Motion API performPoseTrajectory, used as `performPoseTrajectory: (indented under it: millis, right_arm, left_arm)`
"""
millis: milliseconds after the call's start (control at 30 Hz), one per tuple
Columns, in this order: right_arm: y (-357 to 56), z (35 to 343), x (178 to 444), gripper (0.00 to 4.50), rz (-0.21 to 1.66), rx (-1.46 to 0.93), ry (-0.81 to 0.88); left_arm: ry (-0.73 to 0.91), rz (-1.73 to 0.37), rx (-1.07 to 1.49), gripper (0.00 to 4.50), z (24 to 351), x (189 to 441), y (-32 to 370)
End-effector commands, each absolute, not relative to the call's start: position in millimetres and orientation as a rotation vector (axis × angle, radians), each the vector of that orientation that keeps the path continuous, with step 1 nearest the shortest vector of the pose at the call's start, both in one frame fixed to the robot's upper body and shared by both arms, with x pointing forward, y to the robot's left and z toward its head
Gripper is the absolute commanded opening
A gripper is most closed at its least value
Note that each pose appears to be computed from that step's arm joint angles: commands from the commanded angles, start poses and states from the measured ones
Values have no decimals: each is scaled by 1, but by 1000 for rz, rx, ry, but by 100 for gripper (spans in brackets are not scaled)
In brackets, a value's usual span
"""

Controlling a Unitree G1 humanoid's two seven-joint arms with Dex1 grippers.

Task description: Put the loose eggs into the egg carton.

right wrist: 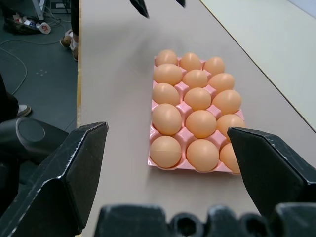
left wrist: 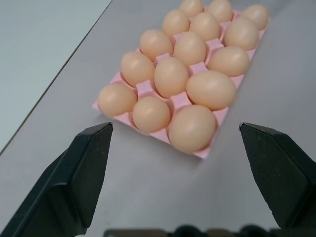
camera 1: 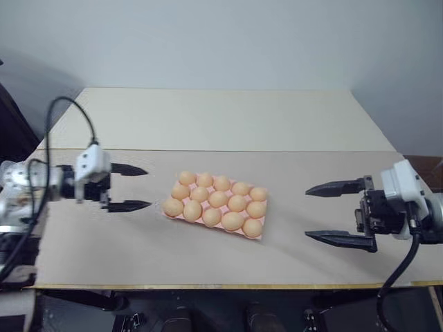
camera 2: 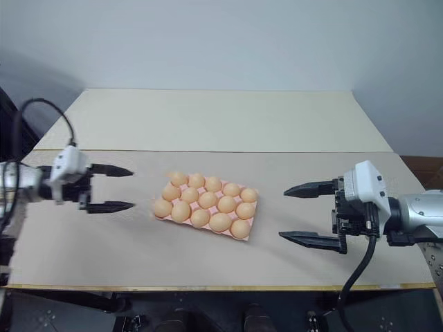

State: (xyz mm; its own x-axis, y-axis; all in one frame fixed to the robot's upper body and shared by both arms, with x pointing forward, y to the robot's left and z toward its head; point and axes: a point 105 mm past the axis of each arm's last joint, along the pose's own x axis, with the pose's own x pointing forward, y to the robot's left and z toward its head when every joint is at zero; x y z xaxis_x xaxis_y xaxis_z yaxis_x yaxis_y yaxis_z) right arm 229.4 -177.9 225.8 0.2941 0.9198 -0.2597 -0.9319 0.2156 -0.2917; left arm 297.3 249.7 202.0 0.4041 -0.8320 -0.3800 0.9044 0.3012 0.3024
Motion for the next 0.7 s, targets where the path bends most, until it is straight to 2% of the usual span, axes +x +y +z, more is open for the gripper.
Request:
performPoseTrajectory:
  millis: [33, 167, 300, 700]
  right_arm:
    - [-178, 231, 232, 450, 1292, -456, -6]
    - [-180, 229, 235, 450, 1302, -443, -2]
    - [-181, 228, 240, 450, 1301, -430, -1]
    - [-182, 229, 243, 450, 1317, -440, 10]
  left_arm:
    - [145, -1119, 503, 445, 225, 275, 266]
    - [194, -1053, 468, 445, 222, 247, 280]
    - [195, -1045, 418, 445, 221, 229, 273]
    - [201, -1008, 391, 445, 220, 216, 266]
